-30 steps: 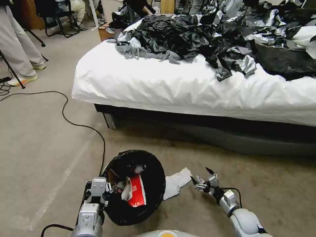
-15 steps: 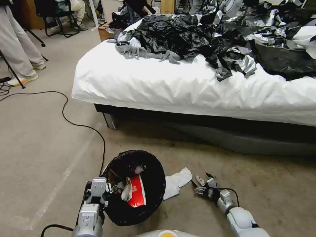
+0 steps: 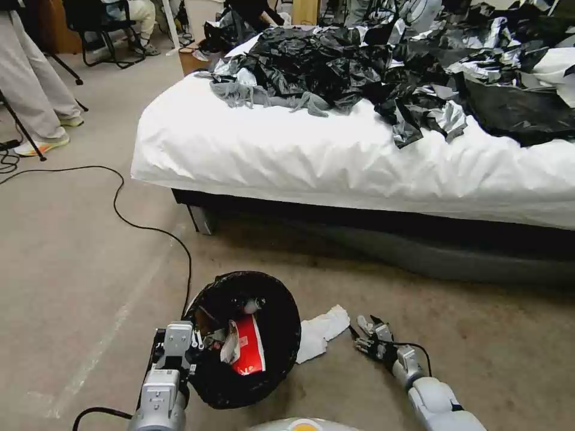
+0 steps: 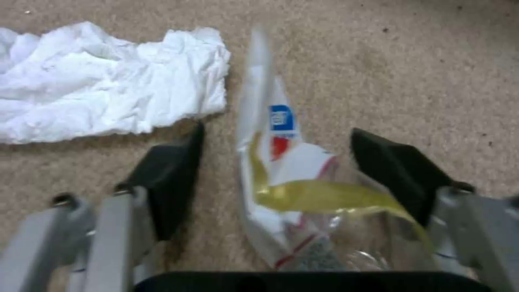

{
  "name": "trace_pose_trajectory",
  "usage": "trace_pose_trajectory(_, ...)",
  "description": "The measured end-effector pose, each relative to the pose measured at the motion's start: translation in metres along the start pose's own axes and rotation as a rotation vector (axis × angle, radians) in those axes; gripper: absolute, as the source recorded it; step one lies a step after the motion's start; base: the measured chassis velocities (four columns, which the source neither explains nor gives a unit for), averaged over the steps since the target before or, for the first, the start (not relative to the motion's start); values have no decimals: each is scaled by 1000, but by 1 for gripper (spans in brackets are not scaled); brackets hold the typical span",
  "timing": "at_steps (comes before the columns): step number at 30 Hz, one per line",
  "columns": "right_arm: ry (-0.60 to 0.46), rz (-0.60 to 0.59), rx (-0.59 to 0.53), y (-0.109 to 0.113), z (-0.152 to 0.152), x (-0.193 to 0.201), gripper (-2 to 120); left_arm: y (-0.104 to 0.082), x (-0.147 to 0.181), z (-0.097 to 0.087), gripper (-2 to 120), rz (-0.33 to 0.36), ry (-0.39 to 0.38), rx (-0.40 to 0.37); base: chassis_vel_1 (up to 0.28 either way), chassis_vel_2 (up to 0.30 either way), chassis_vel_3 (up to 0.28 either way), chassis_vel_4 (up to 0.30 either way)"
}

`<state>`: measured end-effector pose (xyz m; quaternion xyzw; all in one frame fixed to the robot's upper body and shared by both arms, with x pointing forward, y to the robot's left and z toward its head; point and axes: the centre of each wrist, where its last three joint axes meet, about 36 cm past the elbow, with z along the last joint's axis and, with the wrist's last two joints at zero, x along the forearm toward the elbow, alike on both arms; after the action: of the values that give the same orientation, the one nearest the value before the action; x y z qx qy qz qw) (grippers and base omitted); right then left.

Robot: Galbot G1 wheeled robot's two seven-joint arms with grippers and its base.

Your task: Pick up the trash bin, then pick up the garbage from the floor and place it into the trash bin.

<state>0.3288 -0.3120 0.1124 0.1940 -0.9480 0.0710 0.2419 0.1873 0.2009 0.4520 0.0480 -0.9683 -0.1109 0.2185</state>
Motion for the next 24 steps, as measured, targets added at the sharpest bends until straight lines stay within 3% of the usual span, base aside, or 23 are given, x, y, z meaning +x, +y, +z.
trace_pose_trajectory(9,-11,10,-6,5,-4,1,28,1,0,0,0,-1,1,-2,0,0,0,0)
trace_pose_trajectory(16,-19,13,-10,6,-6,2,7,0,0,0,0,1,1,-1,0,0,0,0)
trace_pose_trajectory(19,-23,18,-11,6,-7,2,0,0,0,0,0,2,0,0,0,0,0,0)
trace_pose_trajectory(24,-39,33,-17,10,-11,2,0,0,1,0,0,2,-2,0,0,0,0,0)
